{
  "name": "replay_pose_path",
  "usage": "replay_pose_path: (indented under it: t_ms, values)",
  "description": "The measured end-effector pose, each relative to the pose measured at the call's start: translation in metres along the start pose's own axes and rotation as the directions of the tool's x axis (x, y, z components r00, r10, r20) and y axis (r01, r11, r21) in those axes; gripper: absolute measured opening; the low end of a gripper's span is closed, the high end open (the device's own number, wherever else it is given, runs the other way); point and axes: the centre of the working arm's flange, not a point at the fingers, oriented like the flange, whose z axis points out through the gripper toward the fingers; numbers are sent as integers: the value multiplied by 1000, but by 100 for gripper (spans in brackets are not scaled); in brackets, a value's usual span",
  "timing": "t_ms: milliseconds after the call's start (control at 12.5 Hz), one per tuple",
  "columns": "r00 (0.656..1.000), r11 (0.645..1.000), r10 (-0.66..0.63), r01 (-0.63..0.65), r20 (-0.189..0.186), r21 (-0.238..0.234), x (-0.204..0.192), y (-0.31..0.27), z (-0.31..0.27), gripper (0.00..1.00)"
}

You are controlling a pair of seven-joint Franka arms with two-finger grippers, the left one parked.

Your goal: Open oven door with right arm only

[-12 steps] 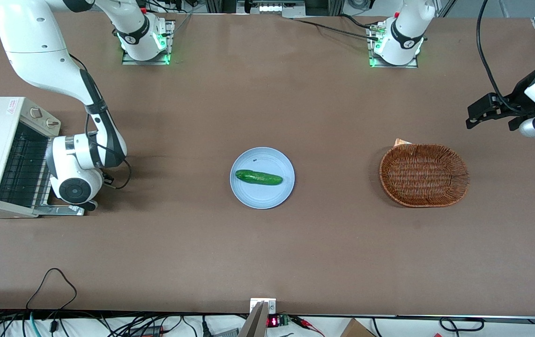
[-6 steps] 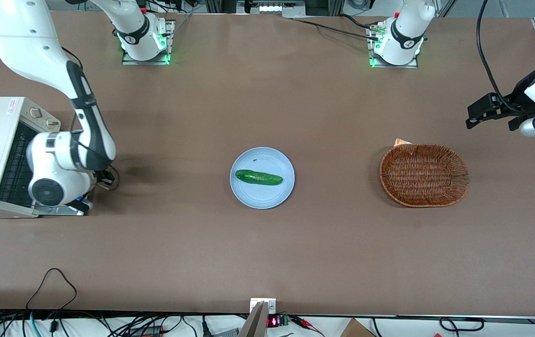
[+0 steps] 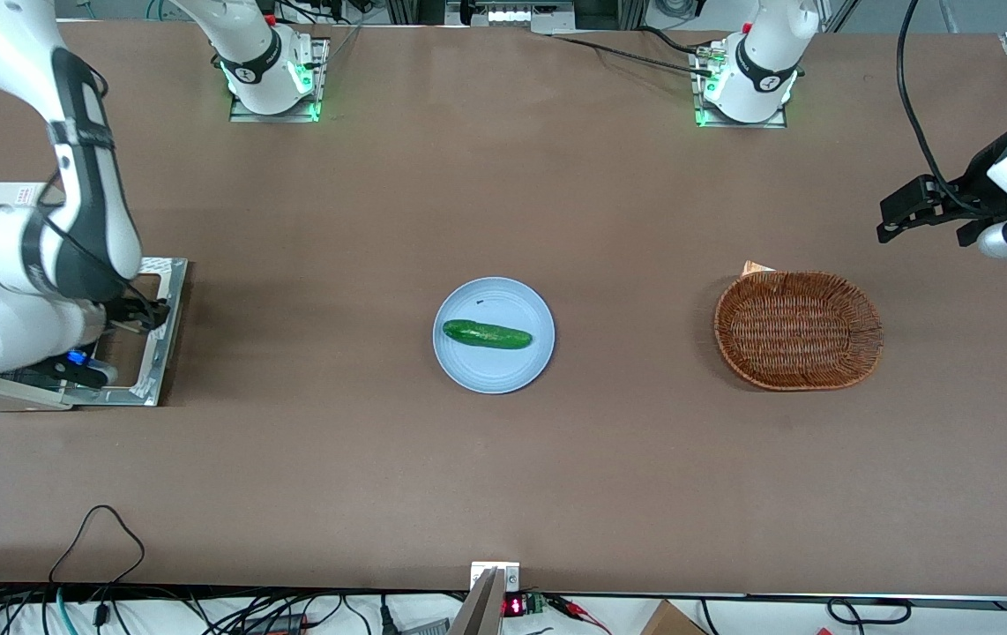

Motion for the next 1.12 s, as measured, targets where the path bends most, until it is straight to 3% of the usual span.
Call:
replay_pose_path:
  t_ms: [160,320,640,960,1120]
  values:
    - [999,994,-37,39,-21,100,-22,21,-39,100]
    - [997,987,-55,62,-49,150,-50,45,-74,100]
    - [993,981,-74,89,-90,173,-77,45,-104,100]
    - [985,977,-119,139,-123,162,-93,20,-117,100]
    - [970,971,-145,178,-197,162,-104,5,-128,100]
